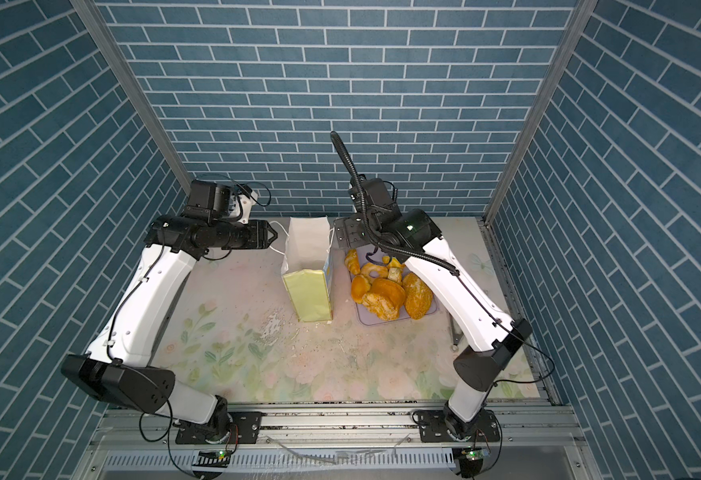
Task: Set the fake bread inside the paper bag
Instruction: 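Release the bag rim with the right gripper and move it toward the metal tongs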
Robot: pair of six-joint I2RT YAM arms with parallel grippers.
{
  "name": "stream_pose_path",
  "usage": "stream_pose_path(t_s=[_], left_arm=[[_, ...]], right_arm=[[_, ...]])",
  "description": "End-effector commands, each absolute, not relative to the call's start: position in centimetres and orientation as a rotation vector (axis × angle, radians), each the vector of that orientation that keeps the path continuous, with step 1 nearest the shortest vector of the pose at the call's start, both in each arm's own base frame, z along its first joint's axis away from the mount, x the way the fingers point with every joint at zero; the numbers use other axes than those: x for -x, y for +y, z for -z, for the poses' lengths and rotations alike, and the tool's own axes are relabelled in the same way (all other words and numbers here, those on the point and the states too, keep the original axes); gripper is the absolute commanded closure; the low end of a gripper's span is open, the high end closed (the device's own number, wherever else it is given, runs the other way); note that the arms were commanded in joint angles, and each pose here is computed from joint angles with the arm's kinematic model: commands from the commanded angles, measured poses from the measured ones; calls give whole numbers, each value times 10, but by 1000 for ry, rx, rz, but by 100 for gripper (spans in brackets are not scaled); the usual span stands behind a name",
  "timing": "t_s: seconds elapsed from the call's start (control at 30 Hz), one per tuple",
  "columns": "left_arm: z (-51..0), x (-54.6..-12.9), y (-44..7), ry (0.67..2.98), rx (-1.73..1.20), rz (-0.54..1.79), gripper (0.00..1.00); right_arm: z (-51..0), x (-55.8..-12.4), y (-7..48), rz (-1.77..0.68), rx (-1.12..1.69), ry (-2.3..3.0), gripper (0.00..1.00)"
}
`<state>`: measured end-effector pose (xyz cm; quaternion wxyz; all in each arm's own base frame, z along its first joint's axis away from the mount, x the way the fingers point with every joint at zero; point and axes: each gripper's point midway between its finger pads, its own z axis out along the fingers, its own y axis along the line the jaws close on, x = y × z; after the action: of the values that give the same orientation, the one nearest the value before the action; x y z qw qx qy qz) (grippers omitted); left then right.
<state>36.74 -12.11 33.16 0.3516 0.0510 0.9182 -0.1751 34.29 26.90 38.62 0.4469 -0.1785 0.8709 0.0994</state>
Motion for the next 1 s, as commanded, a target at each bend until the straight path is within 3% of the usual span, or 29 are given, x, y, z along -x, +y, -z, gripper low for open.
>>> stream_pose_path(t_s=[0.0, 0.2, 0.43, 0.83, 0.97], left_arm=[[-335, -359, -110, 2355, -102, 442, 35], [-355, -343, -100, 2307, -67, 496, 31], [-353, -334, -99, 2322, -23, 579, 26], [-349, -324, -96, 2342, 35, 641, 21], [-354, -323, -87, 2309, 62, 586, 14]], right_arm=[[-397, -334, 225, -126, 378, 2142, 1], [-384, -311, 157, -50, 236, 2204, 1], [-310, -276, 78, 52, -12, 2404, 2], [-204, -238, 25, 139, -240, 2695, 3], [-181, -229, 14, 147, -307, 2748, 3]])
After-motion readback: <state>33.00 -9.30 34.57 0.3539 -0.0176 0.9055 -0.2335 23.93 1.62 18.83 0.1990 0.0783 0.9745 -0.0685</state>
